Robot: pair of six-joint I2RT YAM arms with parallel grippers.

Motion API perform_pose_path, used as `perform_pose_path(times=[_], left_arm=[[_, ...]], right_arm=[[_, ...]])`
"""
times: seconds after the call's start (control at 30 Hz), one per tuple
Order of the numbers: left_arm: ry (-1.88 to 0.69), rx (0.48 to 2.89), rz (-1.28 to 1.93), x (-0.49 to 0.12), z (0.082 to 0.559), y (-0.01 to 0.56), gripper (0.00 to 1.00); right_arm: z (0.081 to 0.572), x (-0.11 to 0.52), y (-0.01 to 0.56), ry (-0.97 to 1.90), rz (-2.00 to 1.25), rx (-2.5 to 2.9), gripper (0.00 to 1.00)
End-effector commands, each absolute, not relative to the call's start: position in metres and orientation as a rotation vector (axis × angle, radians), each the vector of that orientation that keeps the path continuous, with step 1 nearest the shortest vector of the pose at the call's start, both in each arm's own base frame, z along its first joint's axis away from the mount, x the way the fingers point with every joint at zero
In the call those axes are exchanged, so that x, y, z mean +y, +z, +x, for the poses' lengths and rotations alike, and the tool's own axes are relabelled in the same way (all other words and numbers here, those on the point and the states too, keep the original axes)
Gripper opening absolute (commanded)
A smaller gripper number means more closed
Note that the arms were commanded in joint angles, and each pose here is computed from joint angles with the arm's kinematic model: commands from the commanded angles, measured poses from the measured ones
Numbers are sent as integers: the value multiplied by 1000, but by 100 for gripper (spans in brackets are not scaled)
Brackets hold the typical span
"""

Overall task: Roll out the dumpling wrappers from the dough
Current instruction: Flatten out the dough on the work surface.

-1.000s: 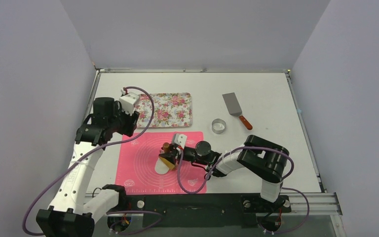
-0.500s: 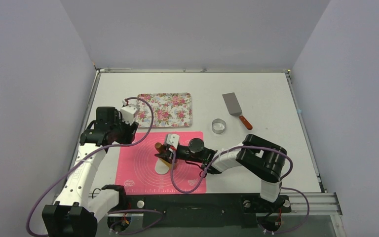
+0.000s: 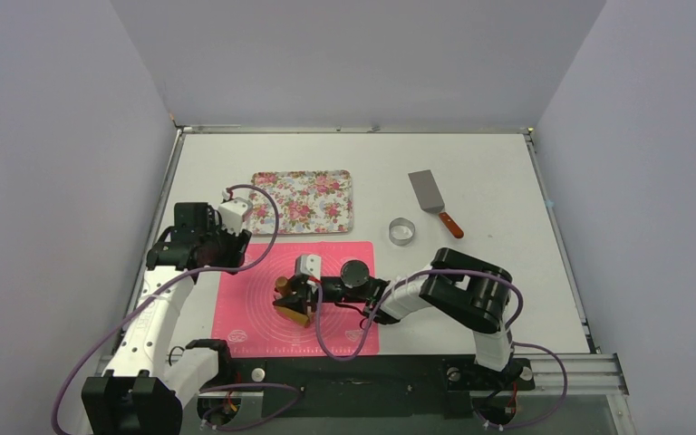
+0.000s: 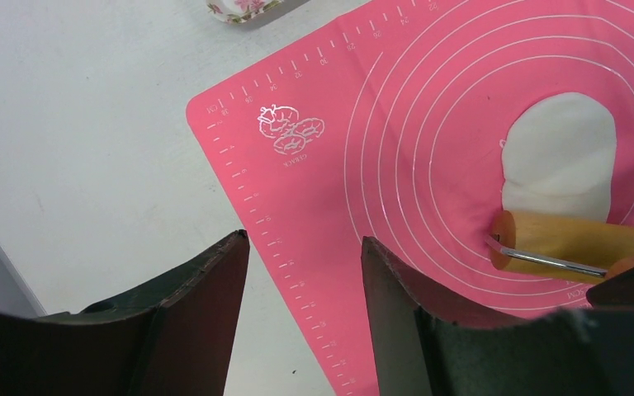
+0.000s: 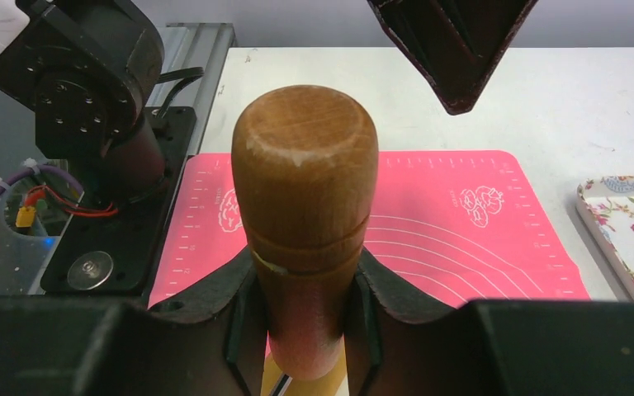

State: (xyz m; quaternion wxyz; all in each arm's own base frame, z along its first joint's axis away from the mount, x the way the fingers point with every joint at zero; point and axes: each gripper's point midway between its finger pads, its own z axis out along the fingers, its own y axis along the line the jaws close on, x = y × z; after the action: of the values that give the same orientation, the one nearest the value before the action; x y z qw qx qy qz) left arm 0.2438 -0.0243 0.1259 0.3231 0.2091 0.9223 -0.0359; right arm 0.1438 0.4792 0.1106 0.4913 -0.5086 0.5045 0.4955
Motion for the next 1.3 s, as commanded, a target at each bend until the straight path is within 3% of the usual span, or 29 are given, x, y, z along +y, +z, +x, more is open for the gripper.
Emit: perform_pose_path(times=[0.0, 0.4, 0.63, 0.8, 1.03, 1.27], left_arm=[[-103, 2355, 549, -27, 255, 138, 51], [-101, 2346, 541, -25, 255, 142, 51], [-98, 2337, 543, -25, 258, 145, 51], [-101, 2340, 542, -25, 258, 144, 51], [-103, 2339, 541, -26, 257, 144, 50], [-107, 2336, 546, -26, 256, 144, 51]], right_arm=[[106, 448, 29, 1275, -1365, 1520, 0], [195, 408, 29, 847, -1264, 1593, 0], [207, 397, 16, 764, -1279, 1627, 0], [192, 406, 16, 787, -1344, 1607, 0], [122, 437, 19, 1031, -1491, 1514, 0], [108, 439, 23, 1096, -1496, 1503, 0]])
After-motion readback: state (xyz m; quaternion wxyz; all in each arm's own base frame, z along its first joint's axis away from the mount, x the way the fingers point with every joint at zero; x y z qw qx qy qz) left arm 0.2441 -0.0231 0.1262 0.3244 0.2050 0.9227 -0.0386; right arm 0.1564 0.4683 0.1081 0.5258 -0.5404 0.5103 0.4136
